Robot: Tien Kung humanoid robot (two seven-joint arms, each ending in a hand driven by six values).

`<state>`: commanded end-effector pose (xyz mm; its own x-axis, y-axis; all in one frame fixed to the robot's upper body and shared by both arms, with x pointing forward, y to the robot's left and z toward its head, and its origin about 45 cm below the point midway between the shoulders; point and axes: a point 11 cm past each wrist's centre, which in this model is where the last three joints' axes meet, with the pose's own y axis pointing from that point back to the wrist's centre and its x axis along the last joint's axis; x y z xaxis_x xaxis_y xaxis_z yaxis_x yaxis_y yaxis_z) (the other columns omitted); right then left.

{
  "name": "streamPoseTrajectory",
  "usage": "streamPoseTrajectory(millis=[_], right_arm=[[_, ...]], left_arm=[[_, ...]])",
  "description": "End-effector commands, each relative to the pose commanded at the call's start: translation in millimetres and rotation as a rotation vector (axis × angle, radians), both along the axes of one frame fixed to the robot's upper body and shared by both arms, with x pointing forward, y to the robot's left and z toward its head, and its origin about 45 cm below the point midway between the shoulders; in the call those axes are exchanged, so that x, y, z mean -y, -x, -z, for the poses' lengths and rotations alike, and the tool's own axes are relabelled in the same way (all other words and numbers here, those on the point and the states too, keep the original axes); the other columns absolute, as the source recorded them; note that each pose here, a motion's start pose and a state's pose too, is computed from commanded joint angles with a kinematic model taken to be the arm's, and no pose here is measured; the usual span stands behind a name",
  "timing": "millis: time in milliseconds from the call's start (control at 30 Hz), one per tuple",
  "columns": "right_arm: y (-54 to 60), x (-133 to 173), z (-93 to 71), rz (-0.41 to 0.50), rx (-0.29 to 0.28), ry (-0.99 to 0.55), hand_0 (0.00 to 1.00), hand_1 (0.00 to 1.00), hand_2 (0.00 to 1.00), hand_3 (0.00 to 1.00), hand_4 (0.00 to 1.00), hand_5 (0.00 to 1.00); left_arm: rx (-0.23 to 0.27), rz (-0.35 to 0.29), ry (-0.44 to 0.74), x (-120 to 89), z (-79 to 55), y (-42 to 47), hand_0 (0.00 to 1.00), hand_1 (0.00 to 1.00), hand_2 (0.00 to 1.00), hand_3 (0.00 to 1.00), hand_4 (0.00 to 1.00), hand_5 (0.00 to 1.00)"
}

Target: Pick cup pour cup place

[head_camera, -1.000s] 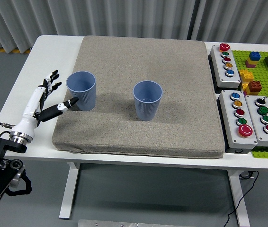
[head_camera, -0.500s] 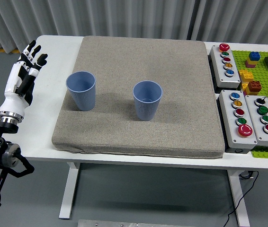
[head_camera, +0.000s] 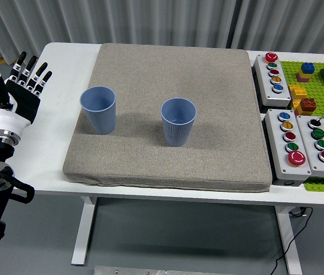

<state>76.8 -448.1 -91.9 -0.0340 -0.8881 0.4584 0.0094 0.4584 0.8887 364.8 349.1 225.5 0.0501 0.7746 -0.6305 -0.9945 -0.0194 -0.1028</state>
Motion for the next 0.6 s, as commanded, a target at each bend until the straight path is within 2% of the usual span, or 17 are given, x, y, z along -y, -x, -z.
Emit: streamPoseTrajectory(millis=[233, 467, 567, 600], right_arm=[[-1.4, 1.1, -0.7, 0.006, 0.005, 0.003, 0.651, 0.652, 0.575, 0.591, 0.002, 0.036], [-3.0, 1.8, -1.3, 0.002, 0.007, 0.005, 0.651, 0.652, 0.575, 0.591, 0.002, 0.035], [-4.2, 2.6, -1.8, 0.004, 0.01, 0.006, 0.651, 0.652, 0.575, 0.591, 0.002, 0.035], [-4.8, 3.0, -2.1, 0.004, 0.011, 0.007, 0.651, 0.652, 0.576, 0.591, 0.002, 0.034]], left_arm=[[-0.005, 0.003, -0.024, 2.5, 1.6, -0.1, 0.864, 0.857, 0.974, 0.998, 0.912, 0.998], [-0.009, -0.006, -0.16, 9.1, 3.7, 4.5, 0.86, 0.858, 0.973, 0.996, 0.916, 0.998], [-0.016, -0.038, -0.183, 18.9, 7.7, 8.5, 0.86, 0.858, 0.973, 0.996, 0.916, 0.998], [-0.021, -0.057, -0.179, 22.2, 9.4, 9.7, 0.857, 0.854, 0.962, 0.966, 0.92, 0.998]])
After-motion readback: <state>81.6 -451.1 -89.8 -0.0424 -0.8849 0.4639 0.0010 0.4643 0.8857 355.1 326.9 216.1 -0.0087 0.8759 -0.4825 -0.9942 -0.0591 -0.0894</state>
